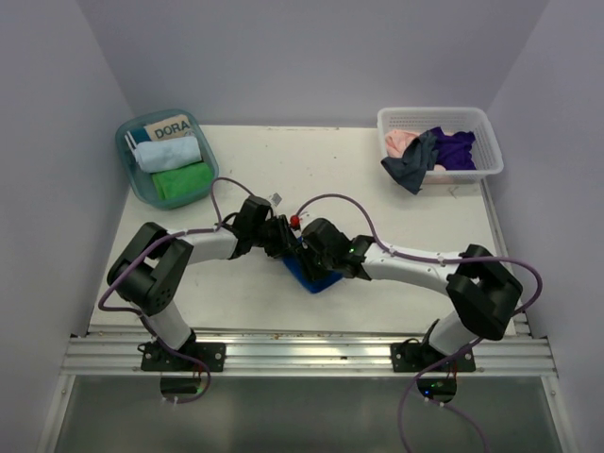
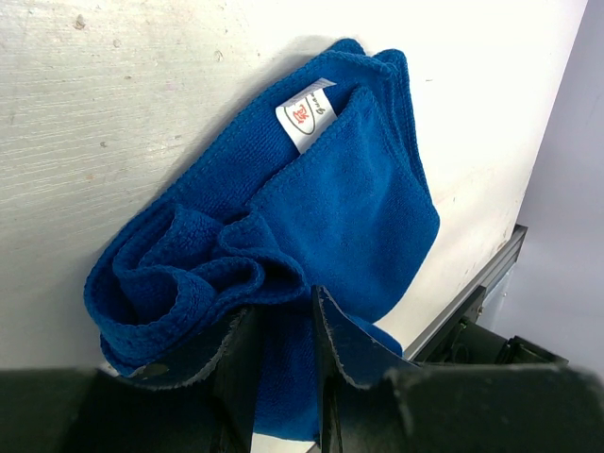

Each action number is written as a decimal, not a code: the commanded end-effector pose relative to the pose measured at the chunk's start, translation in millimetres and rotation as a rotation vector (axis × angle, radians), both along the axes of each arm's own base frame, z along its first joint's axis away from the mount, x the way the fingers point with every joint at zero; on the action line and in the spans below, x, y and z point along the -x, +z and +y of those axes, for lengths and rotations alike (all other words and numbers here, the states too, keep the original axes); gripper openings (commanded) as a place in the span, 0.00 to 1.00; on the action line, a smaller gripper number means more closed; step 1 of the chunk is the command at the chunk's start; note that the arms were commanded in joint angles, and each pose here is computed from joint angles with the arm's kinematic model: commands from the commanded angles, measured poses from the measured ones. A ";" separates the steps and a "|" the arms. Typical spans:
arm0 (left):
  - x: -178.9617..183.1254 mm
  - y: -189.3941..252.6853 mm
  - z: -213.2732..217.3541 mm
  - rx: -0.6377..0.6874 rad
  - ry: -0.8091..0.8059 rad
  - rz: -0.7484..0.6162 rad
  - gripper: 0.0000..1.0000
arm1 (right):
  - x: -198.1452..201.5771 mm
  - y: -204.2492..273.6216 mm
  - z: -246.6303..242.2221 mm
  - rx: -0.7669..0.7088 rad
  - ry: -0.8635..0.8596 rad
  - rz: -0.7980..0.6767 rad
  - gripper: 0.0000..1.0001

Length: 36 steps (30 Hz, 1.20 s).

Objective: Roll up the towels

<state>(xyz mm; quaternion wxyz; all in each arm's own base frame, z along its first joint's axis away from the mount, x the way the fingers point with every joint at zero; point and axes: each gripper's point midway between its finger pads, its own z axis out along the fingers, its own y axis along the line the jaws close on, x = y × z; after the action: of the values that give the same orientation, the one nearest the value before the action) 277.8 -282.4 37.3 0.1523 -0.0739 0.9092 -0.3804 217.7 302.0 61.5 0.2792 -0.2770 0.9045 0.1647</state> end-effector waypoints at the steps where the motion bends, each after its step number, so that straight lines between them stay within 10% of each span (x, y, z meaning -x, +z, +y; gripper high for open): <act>1: 25.0 -38.5 22.5 -0.140 -0.018 0.085 0.31 | -0.8 -10.6 -1.8 0.021 -0.012 -0.008 0.51; 19: 23.6 -33.1 22.6 -0.150 -0.018 0.092 0.31 | 15.8 -53.4 -0.4 0.152 -0.028 -0.026 0.63; 24: 24.1 -27.6 23.7 -0.149 -0.013 0.091 0.32 | 12.1 -72.6 -14.7 0.221 -0.091 -0.035 0.49; 31: 15.5 1.1 26.6 -0.090 0.004 0.073 0.41 | 14.6 -76.7 -16.3 0.203 -0.118 -0.024 0.01; 36: 0.9 37.9 43.1 -0.060 0.043 0.011 0.54 | 16.0 -57.7 -0.3 0.071 -0.098 -0.021 0.00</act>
<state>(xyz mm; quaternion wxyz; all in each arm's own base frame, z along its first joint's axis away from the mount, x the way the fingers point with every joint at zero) 278.3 -258.6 60.5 0.1554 -0.0903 0.9126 -0.3673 223.7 314.5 29.4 0.3370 -0.2506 0.9018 0.1017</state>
